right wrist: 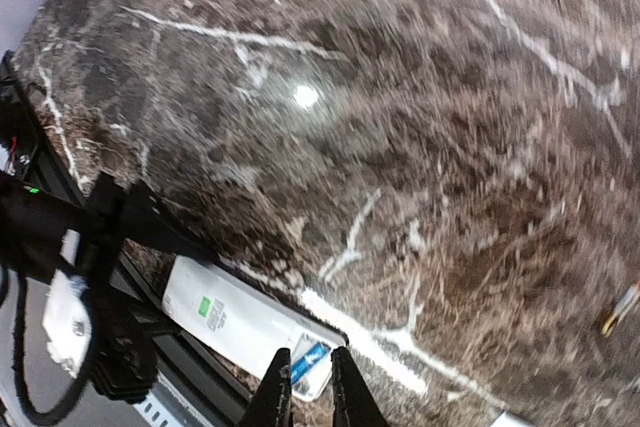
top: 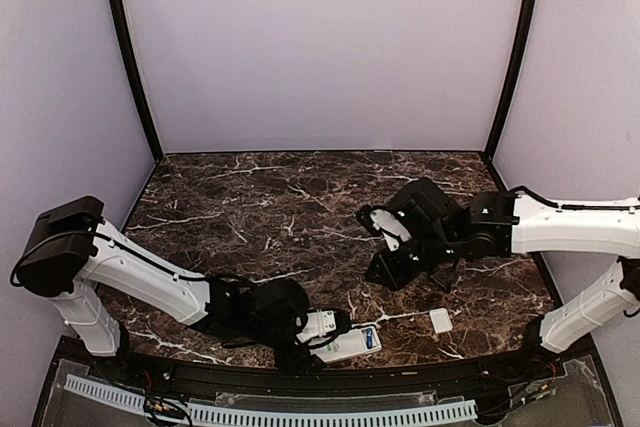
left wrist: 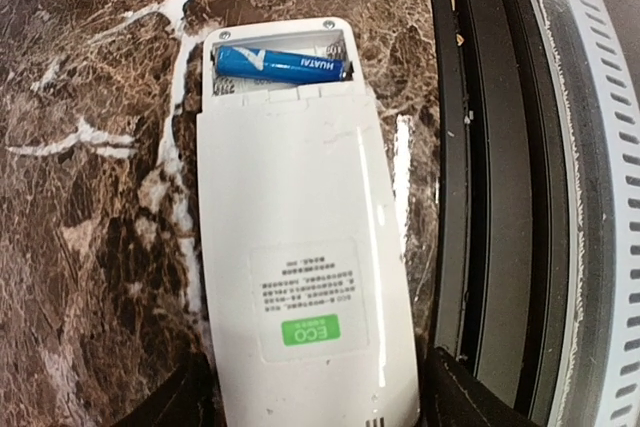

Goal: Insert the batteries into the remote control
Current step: Load the battery into the battery compartment, then pick up the battery from the battery compartment.

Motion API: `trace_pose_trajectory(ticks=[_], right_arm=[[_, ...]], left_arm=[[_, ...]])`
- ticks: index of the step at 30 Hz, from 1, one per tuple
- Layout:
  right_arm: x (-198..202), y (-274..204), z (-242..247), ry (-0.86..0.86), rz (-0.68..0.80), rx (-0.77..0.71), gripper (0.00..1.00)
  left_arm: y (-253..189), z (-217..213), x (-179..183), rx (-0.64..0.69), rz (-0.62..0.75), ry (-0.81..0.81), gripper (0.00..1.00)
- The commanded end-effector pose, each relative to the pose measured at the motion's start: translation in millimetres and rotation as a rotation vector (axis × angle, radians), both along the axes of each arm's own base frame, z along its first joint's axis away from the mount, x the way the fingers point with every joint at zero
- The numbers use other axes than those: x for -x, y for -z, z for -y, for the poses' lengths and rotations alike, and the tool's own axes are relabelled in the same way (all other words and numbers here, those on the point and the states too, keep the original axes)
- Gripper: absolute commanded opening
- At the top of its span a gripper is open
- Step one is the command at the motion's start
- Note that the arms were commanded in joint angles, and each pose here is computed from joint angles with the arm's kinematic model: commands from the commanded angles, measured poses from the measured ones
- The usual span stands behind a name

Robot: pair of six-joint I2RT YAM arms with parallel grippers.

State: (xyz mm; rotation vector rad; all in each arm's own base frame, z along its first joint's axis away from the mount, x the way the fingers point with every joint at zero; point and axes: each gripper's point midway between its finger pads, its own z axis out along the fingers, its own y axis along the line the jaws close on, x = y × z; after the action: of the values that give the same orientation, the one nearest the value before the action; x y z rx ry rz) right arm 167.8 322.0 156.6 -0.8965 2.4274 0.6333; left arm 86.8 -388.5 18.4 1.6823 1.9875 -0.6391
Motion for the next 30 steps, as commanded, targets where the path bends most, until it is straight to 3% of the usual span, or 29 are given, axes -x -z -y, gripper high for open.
trace_pose_trajectory(ticks=[1,12,17,30], right_arm=[[28,42,33,0.296,-0.308,0.122,0.13],[78,80,19,0.363,-0.425,0.34,0.24],[76,90,15,0.388,-0.424,0.407,0.17],[75,121,13,0.392,-0.432,0.492,0.17]], left_arm=[[16,-40,0,-0.121,-0.015,-0.068,0.72],[-39,-43,-12,0.086,0.038,-0.184,0.76],[-46,-50,-20,0.114,0.069,-0.235,0.77],[-42,-56,-19,0.107,0.077,-0.234,0.77]])
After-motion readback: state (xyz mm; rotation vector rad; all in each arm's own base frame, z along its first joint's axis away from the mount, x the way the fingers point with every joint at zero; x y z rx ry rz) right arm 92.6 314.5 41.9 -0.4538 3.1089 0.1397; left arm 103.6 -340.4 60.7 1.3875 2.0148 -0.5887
